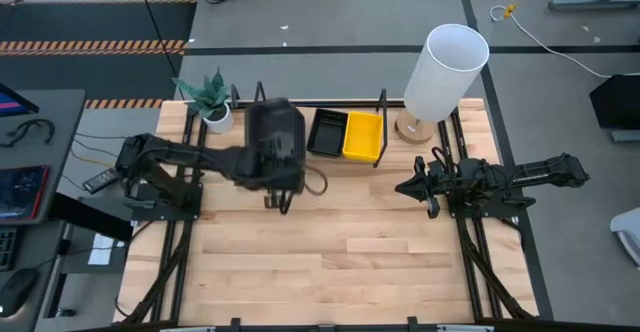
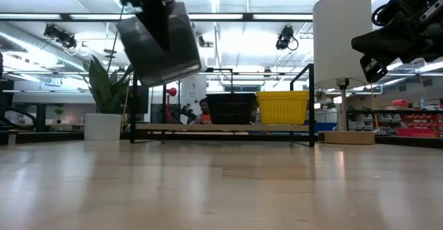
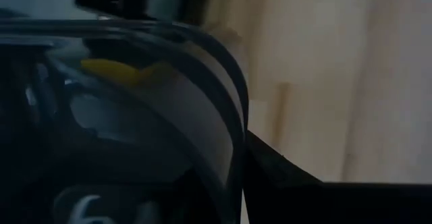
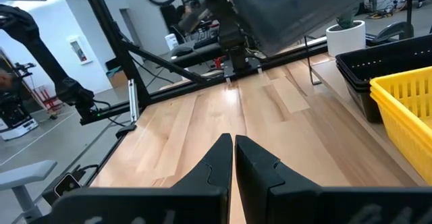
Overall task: Stack baskets on shelf by color
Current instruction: Put the stacked transparent black bin on the shelf
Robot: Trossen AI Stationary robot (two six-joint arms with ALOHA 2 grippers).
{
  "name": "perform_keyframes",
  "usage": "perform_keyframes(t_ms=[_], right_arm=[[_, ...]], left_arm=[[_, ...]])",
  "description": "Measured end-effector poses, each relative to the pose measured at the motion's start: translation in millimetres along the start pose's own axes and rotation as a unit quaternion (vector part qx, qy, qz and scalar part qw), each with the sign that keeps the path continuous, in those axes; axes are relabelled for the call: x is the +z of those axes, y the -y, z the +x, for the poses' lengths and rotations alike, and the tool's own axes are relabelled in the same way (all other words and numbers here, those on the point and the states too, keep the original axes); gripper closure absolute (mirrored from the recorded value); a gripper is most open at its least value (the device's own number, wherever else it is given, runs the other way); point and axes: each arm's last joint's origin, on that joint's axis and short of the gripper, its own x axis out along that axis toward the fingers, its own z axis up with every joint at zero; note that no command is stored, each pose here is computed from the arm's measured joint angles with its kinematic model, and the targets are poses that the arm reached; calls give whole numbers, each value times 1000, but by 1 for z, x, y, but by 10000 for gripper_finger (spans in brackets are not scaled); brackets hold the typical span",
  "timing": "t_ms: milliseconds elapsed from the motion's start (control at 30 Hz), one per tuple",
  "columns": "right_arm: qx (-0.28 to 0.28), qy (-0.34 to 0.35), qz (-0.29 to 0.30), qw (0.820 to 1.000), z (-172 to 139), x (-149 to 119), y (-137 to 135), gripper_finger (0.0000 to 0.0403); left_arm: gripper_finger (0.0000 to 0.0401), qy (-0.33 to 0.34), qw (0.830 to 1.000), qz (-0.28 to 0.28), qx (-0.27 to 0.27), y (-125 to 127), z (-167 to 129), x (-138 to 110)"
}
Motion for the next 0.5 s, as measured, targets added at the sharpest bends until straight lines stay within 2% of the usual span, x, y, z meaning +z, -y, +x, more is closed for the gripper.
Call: perform_keyframes(t_ms=[167, 500], right_arm=[[0, 0, 0, 1000, 0, 0, 0, 378], [0, 1, 0, 1000, 0, 0, 0, 378]], left_arm=[[384, -20, 999, -40, -2, -29, 20, 3], [384, -79, 996, 34, -17, -45, 69, 10]])
